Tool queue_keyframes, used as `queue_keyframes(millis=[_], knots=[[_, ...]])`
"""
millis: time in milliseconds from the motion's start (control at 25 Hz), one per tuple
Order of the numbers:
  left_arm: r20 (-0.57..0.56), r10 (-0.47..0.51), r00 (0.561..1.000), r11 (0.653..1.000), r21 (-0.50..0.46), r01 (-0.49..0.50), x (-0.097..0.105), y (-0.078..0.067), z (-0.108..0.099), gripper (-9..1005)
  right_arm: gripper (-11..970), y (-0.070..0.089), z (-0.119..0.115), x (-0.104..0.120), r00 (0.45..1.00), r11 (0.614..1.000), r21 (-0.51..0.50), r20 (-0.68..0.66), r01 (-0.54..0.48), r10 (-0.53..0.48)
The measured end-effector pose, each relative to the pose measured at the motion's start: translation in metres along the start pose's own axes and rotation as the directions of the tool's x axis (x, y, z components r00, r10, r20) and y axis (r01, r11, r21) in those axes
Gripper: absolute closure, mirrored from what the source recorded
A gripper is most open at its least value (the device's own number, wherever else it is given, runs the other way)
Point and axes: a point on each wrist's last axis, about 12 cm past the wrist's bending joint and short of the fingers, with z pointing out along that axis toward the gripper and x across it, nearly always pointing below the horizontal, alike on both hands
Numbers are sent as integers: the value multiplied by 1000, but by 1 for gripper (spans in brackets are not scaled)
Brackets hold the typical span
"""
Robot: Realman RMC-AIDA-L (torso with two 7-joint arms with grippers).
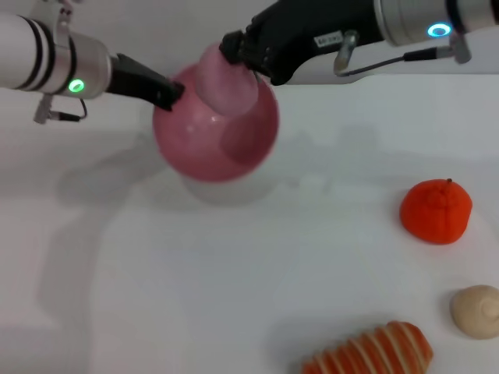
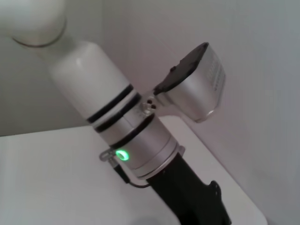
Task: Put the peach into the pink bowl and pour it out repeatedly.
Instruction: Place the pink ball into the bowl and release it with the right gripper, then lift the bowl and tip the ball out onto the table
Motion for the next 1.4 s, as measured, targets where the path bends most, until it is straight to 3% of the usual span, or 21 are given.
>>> queue_keyframes(millis=[120, 520, 760, 920, 1040, 1160, 1200, 1400], knots=[[-62, 35, 997, 998, 59, -31, 0, -12, 2, 957, 865, -4, 9, 8, 1000, 1000, -4, -15, -13, 13], [-104, 56, 993, 994, 97, -46, -3, -23, 5, 956, 787, -11, 29, 25, 998, 998, 30, -24, -63, 64], [-106, 57, 993, 994, 100, -46, -5, -25, 6, 956, 654, -16, 21, 31, 996, 993, 76, 20, -86, 85], [-68, 68, 995, 996, 59, -64, -6, -22, 9, 957, 537, -19, 1, 42, 976, 983, 131, 192, -130, 103], [-3, 104, 995, 994, -21, -104, -5, -24, 17, 958, 451, -18, -20, 66, 924, 968, 187, 372, -169, 90], [25, 145, 989, 988, -52, -143, -3, -32, 23, 958, 394, -21, -38, 100, 837, 935, 261, 544, -239, 62], [51, 203, 978, 977, -70, -199, -1, -46, 30, 957, 395, -24, -45, 112, 793, 914, 287, 607, -285, 57], [130, 258, 957, 964, -102, -246, 2, -71, 39, 957, 399, -25, -89, 175, 587, 803, 379, 808, -461, -44]])
